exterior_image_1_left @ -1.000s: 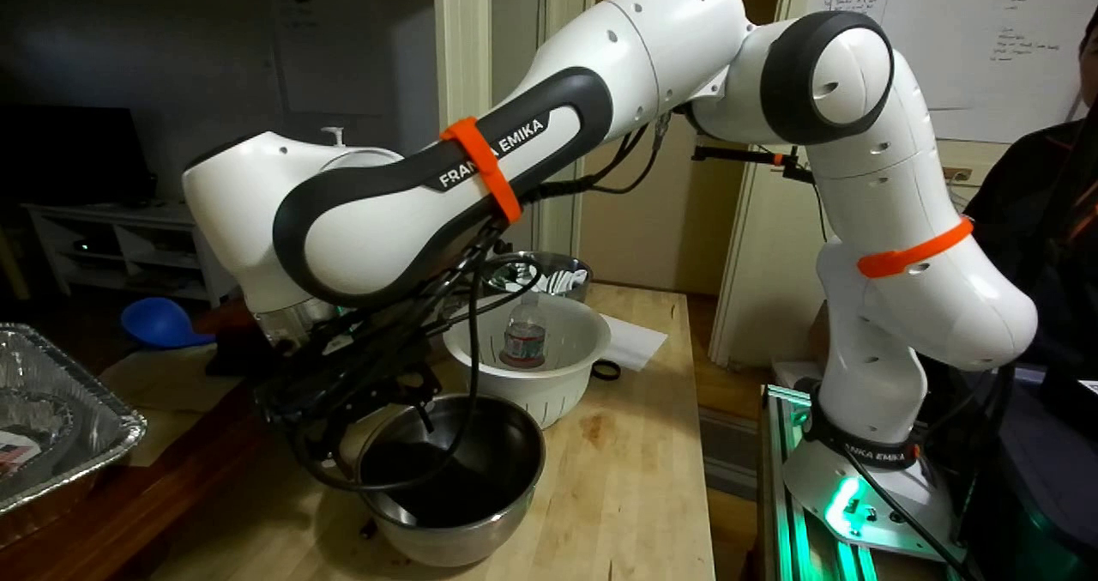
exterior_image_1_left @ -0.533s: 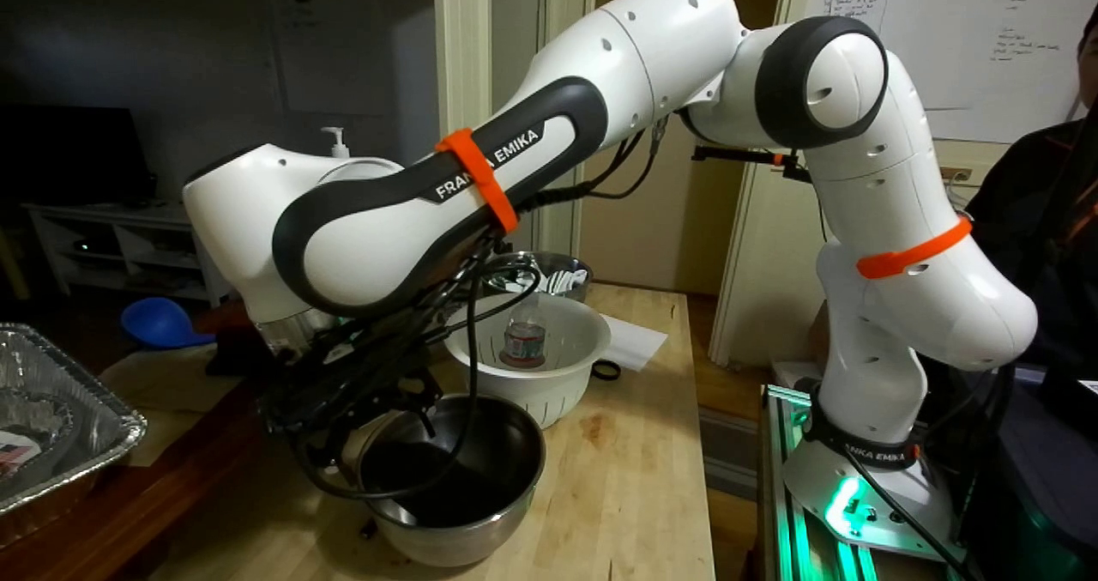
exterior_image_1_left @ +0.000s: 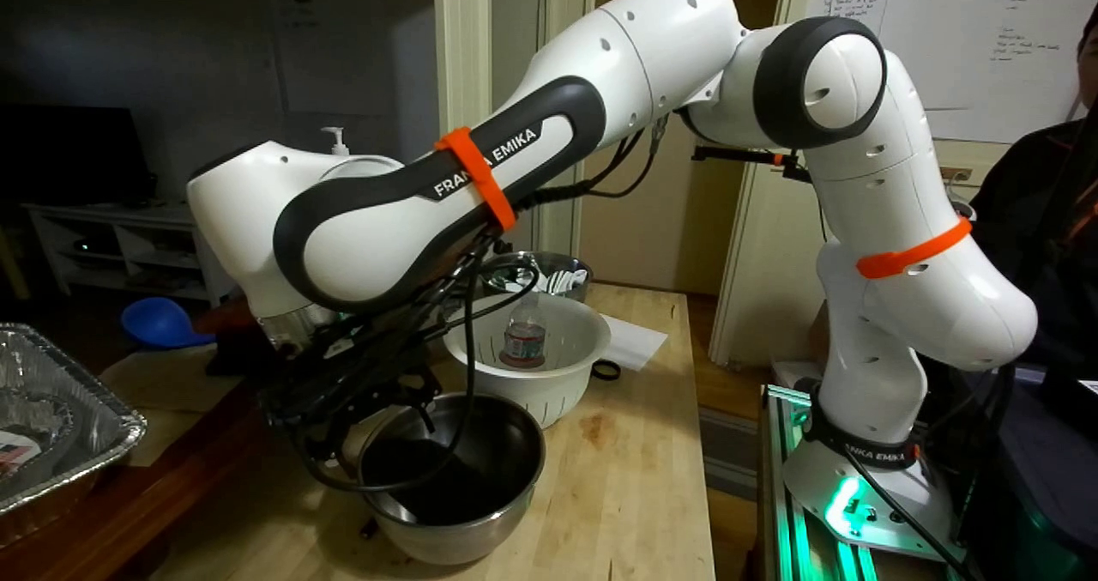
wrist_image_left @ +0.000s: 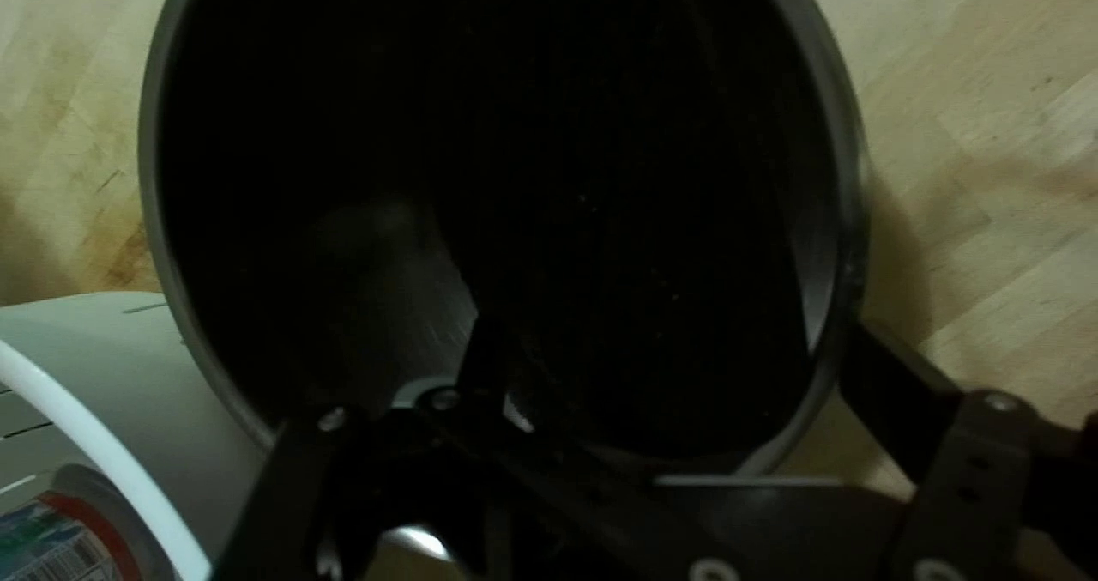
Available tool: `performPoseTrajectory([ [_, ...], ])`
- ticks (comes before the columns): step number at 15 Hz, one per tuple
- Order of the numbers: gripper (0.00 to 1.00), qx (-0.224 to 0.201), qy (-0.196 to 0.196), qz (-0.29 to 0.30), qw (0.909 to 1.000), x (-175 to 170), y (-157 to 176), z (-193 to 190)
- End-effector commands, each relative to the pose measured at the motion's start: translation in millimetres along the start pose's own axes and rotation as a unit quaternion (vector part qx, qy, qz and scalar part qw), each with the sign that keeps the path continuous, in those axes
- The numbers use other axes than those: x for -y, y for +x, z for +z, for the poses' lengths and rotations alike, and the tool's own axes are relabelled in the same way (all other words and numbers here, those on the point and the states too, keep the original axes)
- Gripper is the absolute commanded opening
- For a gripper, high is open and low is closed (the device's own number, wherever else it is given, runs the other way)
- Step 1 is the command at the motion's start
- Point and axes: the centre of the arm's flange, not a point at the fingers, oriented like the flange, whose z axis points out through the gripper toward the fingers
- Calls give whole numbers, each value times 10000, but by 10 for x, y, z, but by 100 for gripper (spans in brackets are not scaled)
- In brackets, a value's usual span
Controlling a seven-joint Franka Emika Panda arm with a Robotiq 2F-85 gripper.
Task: Pick up the black object from the silver bowl and put it on the ball that is on the far right
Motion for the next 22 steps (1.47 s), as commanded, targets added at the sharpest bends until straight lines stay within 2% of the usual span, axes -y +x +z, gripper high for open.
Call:
performPoseTrajectory([
  [1,100,-22,2,104,9999,-53,6,-53],
  [8,100,-57,70,119,9999,-72,-3,-132],
  [21,100,-27,-115,156,9998,-148,-16,-47],
  [22,94,-10,-139,156,9998,-149,-23,-27],
])
